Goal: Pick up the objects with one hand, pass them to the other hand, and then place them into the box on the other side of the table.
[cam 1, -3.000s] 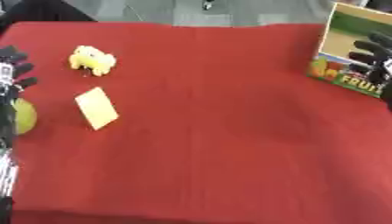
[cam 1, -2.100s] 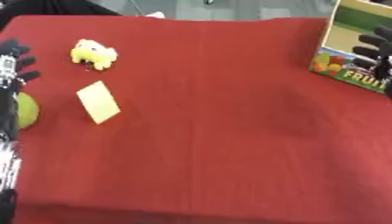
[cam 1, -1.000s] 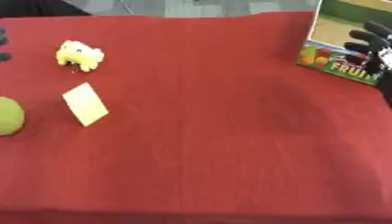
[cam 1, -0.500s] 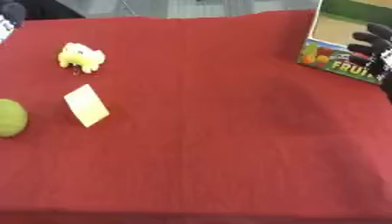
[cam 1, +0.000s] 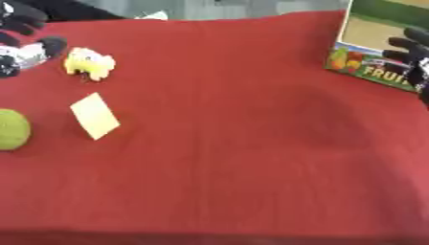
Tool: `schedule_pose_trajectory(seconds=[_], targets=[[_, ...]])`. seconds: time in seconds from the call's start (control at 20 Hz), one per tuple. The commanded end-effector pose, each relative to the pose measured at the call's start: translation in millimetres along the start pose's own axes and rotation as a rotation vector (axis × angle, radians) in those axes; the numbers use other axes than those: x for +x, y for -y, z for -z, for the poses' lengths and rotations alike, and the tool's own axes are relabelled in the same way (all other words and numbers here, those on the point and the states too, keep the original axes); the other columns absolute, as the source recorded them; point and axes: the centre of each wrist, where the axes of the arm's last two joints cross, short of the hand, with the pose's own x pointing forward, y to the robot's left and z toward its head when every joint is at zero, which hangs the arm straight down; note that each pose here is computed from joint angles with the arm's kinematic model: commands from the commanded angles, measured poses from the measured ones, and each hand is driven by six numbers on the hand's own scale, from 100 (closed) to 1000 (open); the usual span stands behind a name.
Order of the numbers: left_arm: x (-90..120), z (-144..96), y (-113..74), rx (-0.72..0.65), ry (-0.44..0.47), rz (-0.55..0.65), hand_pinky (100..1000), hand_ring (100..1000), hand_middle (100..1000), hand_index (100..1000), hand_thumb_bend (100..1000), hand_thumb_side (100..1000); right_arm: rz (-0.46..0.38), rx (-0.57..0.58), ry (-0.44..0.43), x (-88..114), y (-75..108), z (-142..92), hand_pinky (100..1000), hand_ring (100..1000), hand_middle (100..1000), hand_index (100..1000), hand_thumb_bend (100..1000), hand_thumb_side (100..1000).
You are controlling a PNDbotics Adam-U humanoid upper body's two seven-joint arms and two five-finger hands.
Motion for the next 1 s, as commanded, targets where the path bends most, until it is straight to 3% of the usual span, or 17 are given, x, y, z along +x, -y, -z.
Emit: schedule_pose_trajectory(seconds=[0.05, 0.4, 0.7, 1.0], targets=[[5, -3, -7.4, -0.043, -0.033, 0.071, 847, 859, 804, 879, 531, 668, -0.036, 0.011, 0.031, 12, 6.4, 5, 921, 916, 893, 967, 100, 594], [6, -2, -5.7, -0.125, -0.113, 0.136, 854, 845, 806, 875, 618, 657, -0.054, 0.028, 0.065, 21, 7.7, 10, 921, 915, 892, 966, 100, 586], [8, 2, -4.5, -0.106, -0.195, 0.205, 850, 840, 796, 856, 691, 604, -0.067, 0.045, 0.084, 27, 8.1, 15, 920, 915, 891, 965, 100, 584], [-5, 10, -3.3, -0.097, -0.287, 0.24, 835, 819, 769, 835, 711, 590, -0.071, 0.049, 0.076, 25, 7.5, 14, 921, 915, 891, 966, 100, 593]])
